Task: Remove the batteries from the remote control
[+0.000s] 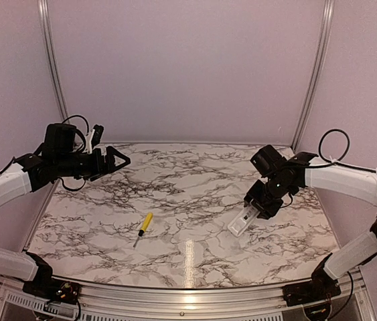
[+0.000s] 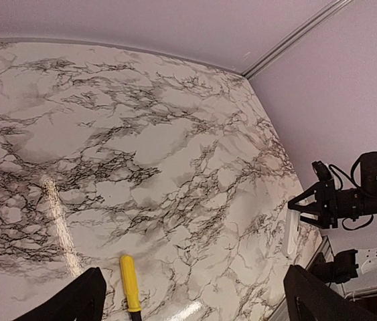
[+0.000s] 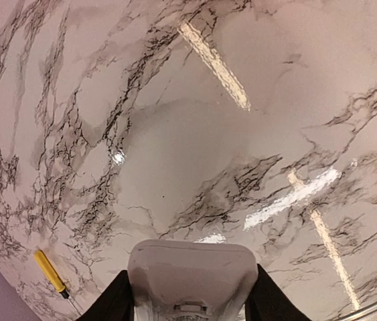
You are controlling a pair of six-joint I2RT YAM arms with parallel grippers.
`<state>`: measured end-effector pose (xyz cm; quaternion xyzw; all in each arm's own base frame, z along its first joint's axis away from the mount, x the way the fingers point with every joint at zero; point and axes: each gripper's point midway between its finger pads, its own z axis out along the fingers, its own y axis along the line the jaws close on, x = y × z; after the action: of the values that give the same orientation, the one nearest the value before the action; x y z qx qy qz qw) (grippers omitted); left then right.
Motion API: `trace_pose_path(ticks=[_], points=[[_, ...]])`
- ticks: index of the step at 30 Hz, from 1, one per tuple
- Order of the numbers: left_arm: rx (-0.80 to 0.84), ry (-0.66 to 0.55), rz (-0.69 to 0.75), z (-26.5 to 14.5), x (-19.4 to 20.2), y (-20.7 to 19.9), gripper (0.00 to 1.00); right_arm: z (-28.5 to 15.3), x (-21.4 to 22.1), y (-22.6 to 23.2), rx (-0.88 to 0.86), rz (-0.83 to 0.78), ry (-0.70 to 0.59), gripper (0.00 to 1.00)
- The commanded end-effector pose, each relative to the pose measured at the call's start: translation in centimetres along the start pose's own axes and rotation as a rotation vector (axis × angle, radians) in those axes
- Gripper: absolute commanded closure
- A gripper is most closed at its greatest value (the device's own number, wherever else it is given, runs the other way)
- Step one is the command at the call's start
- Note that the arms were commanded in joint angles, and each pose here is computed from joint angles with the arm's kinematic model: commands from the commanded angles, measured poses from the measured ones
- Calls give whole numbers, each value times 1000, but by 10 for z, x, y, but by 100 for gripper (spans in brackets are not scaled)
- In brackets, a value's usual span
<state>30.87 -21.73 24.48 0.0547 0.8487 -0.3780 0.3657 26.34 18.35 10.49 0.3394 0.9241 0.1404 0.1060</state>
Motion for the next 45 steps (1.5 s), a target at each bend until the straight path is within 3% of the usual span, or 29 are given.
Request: trace_pose_path(ticks=[1,31,45], points=[[103,6,39,11,-2,-28,3,-24,-19,18,-78,192,-73,100],[354,21,183,76,12,-146,1,-87,-24,101,-425,488,36,100],[443,95,133,131,23,-190,2,-109,-30,136,-570,555,75,100]])
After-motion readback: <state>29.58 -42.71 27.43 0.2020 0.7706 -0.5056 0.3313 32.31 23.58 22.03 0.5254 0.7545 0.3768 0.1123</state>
